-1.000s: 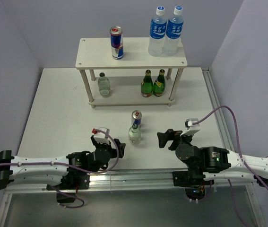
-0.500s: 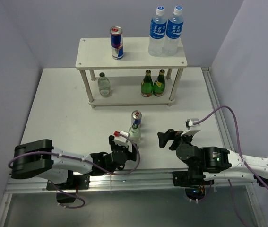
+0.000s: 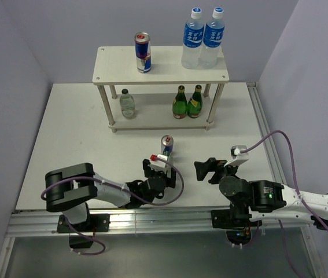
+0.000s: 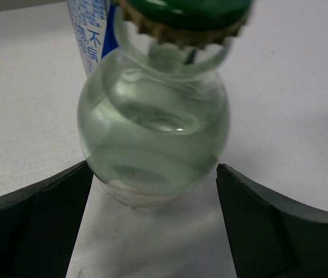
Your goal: Place and organize the beverage onto the shelf
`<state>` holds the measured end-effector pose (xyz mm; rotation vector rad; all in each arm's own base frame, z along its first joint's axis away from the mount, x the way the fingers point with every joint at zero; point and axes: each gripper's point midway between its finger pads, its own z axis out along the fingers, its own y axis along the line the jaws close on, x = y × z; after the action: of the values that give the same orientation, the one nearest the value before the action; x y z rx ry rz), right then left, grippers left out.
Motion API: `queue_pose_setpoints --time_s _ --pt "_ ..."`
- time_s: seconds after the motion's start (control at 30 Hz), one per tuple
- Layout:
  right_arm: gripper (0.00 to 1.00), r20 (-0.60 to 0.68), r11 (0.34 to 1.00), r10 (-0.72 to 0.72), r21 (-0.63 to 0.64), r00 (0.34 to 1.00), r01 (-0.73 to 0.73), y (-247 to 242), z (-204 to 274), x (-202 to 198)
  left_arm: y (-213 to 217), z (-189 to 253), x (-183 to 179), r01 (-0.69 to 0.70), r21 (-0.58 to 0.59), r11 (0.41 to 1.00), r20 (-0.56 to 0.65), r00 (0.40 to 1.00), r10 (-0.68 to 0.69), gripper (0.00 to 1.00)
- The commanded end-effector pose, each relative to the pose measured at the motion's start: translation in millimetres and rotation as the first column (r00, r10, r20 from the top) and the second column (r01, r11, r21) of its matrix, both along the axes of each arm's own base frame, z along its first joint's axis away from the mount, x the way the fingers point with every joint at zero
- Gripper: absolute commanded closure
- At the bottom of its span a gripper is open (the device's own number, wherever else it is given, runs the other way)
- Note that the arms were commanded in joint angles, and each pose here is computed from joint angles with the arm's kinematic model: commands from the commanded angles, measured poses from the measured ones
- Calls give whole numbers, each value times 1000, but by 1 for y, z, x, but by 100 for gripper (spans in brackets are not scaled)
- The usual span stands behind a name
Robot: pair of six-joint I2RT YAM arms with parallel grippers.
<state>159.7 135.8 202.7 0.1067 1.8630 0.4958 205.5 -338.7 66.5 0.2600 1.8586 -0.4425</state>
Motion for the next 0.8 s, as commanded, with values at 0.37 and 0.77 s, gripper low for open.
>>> queue_pose_setpoints --time_s 0.37,0.77 --pt "0 21 999 -26 27 999 25 -2 5 3 -22 7 37 -33 -71 997 40 999 36 19" --pt "0 20 999 -34 21 999 34 -3 4 3 3 15 28 -60 -70 996 26 998 62 100"
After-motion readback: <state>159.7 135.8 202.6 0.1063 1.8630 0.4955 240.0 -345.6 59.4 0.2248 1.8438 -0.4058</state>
